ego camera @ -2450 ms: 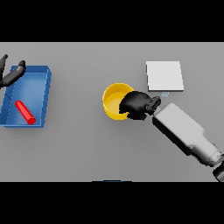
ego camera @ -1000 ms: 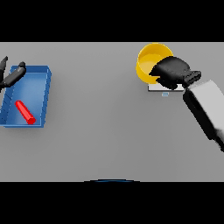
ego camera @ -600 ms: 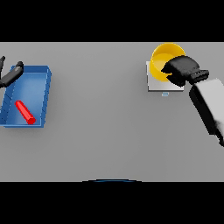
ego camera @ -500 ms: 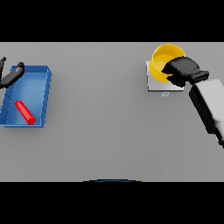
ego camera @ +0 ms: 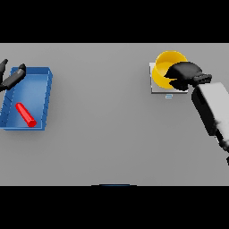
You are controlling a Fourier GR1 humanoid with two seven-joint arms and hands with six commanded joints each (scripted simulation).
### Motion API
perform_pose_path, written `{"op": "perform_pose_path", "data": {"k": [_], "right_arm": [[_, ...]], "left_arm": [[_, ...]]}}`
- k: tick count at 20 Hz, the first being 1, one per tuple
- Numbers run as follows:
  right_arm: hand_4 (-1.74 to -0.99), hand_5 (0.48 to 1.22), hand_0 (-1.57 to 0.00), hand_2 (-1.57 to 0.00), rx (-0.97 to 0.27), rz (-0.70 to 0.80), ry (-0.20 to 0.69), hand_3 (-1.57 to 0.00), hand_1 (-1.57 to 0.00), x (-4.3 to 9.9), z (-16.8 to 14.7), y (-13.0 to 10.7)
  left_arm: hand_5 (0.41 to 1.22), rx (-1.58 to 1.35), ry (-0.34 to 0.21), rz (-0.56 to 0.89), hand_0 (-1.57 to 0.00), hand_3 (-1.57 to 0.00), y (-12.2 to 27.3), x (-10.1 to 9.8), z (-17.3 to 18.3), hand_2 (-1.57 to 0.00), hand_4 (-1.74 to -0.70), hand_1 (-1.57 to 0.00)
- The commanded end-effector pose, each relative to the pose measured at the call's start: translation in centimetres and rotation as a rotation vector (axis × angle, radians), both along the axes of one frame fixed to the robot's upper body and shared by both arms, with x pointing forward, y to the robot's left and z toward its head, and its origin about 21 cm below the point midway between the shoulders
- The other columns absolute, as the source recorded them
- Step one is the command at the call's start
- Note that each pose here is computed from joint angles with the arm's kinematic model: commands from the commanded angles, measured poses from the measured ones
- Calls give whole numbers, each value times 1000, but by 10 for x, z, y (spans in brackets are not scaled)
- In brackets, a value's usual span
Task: Pick up the red beaker and tilt it to pour out 1 green nut into yellow bowl. Pick up the yellow bowl and place it on the metallic measuring scale.
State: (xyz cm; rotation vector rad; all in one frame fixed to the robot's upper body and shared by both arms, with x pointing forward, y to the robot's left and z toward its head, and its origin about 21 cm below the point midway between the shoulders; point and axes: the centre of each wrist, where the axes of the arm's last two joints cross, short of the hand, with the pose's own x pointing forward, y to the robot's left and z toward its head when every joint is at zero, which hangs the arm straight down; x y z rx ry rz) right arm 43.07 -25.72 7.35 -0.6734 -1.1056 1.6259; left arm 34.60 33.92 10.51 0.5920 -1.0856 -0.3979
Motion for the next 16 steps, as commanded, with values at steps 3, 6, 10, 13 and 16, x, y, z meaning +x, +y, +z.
{"op": "perform_pose_path", "data": {"k": [3,6,10,13,16], "right_arm": [[-1619,1072,-721,-1042,25,-8,23,-833,-980,0,4,-9],[-1539,933,-369,-693,11,-19,35,-613,-582,2,2,-5],[-1469,842,-150,-375,-35,17,40,-449,-243,2,1,-9],[-1431,799,-77,-202,-48,-7,67,-352,-124,2,0,-7],[-1410,759,-39,-103,-46,-22,82,-272,-63,0,-1,-9]], "left_arm": [[728,-1,-6,-5,1,1,2,1,-1,1,-733,1],[717,-4,8,-11,1,1,-2,4,-5,1,-727,1],[703,2,-2,-7,1,1,0,4,-2,1,-722,1],[697,-10,-9,-1,1,1,-2,4,-1,1,-722,1],[693,-1,-9,-4,1,1,-4,5,0,1,-720,1]]}}
